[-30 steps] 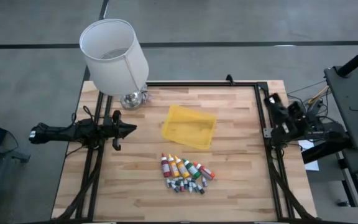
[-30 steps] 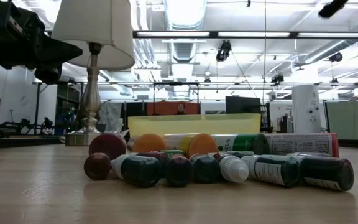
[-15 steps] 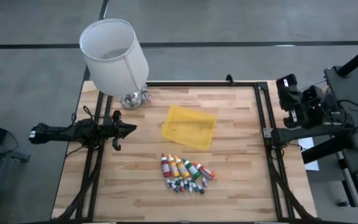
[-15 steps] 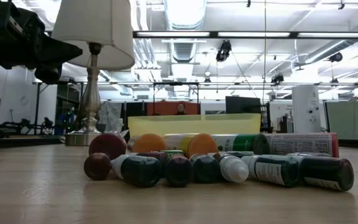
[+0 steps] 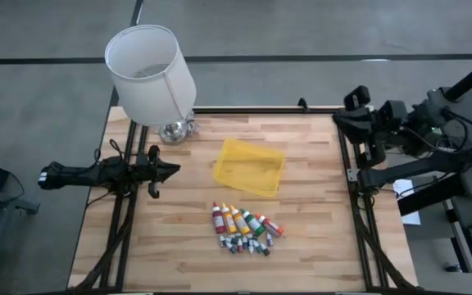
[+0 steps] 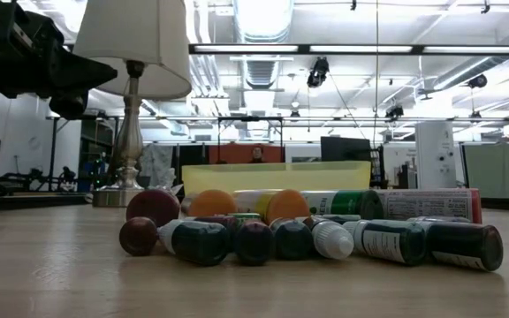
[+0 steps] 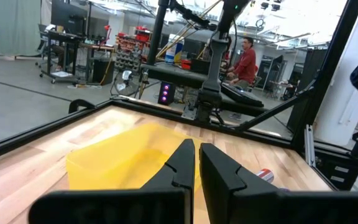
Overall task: Pick & Place food coloring
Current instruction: Put the large orange food coloring bottle into the yellow bin
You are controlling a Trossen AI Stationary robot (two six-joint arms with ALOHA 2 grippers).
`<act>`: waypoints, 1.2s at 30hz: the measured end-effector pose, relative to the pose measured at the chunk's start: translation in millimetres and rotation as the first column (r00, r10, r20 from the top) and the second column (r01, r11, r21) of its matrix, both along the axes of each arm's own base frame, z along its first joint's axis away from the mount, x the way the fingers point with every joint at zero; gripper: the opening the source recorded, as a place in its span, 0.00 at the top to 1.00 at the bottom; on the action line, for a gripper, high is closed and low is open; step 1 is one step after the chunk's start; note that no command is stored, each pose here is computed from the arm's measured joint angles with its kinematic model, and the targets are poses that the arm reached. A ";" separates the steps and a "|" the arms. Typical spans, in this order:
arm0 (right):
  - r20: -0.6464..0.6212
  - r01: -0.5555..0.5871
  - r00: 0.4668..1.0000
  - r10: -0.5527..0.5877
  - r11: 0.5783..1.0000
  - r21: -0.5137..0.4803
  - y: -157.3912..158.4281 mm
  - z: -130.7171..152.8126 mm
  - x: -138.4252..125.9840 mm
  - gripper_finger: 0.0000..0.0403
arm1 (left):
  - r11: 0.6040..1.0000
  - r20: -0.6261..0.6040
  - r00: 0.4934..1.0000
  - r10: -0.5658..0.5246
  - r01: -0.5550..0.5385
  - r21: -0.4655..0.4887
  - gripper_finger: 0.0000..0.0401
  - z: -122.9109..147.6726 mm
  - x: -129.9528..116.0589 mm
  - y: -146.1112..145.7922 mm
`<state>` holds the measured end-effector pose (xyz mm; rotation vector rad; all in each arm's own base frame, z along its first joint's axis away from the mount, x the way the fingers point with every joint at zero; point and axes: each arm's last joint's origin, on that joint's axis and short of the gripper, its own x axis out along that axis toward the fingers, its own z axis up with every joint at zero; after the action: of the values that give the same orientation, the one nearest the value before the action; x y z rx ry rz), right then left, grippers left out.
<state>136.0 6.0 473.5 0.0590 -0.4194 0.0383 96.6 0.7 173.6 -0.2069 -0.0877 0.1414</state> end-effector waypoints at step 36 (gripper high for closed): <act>-0.598 -0.202 0.727 0.338 0.937 0.283 52.0 -40.1 143.8 0.96 | 1.000 0.000 1.000 0.000 0.000 0.000 1.00 0.0 0.0 0.0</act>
<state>279.8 58.0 433.4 0.3261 0.2867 0.2623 96.6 0.7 173.6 -0.2069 -0.0877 0.1415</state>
